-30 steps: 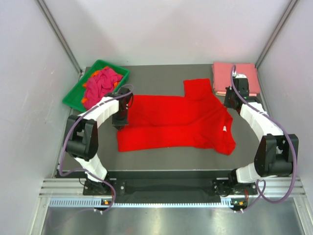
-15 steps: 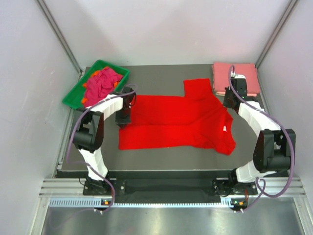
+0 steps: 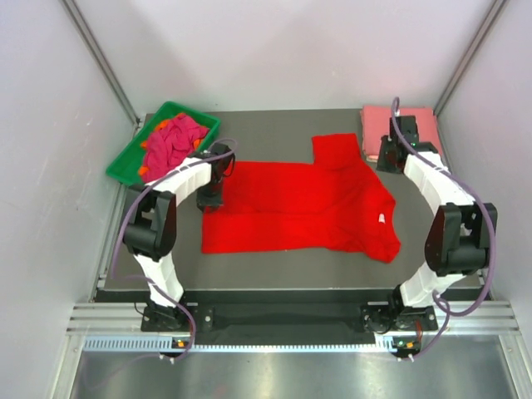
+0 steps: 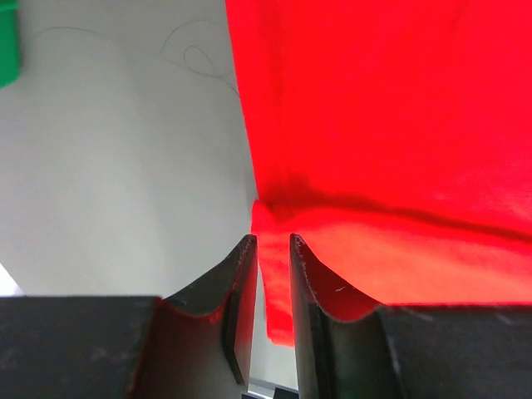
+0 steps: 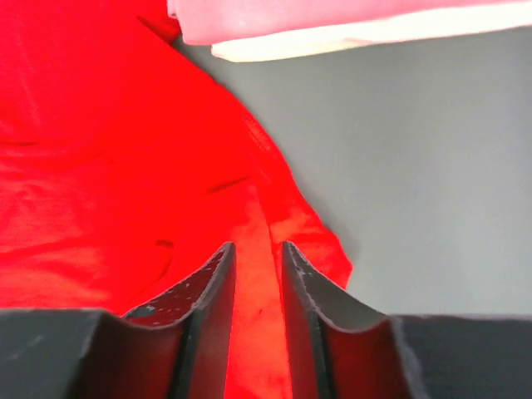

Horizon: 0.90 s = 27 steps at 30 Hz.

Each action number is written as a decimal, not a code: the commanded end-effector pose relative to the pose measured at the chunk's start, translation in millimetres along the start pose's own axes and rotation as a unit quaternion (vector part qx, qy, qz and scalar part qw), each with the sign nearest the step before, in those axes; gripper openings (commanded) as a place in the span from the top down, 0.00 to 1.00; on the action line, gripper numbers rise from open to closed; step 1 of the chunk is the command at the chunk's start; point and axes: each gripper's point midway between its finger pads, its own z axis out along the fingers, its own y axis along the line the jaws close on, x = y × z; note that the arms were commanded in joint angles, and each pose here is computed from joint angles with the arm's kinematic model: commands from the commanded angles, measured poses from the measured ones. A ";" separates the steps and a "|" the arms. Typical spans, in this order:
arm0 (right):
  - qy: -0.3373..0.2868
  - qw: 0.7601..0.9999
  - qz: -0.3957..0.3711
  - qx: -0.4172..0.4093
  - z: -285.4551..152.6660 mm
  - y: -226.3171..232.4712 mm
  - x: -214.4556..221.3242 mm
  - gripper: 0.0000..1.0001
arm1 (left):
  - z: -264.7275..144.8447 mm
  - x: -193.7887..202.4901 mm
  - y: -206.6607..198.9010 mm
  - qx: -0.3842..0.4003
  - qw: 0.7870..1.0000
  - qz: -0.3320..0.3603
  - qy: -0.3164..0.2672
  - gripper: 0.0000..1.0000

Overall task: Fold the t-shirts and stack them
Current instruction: Fold the tshirt

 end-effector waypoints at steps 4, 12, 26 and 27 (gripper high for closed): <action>0.146 0.977 0.148 0.054 -48.7 -15.4 69.2 0.67 | -57.6 -1.0 -34.2 0.087 0.993 -0.014 -0.080 0.73; 0.200 0.930 0.281 0.126 -64.7 -66.7 166.9 0.72 | -58.3 38.3 -108.5 0.296 0.951 -0.065 -0.056 0.73; 0.233 0.926 0.198 0.223 -30.7 -108.8 202.8 0.82 | 21.5 82.1 -34.0 0.042 0.998 -0.055 -0.008 0.74; 0.244 0.922 0.190 0.233 -28.2 -112.0 206.1 0.82 | 25.1 89.8 -27.3 0.023 0.998 -0.054 0.002 0.74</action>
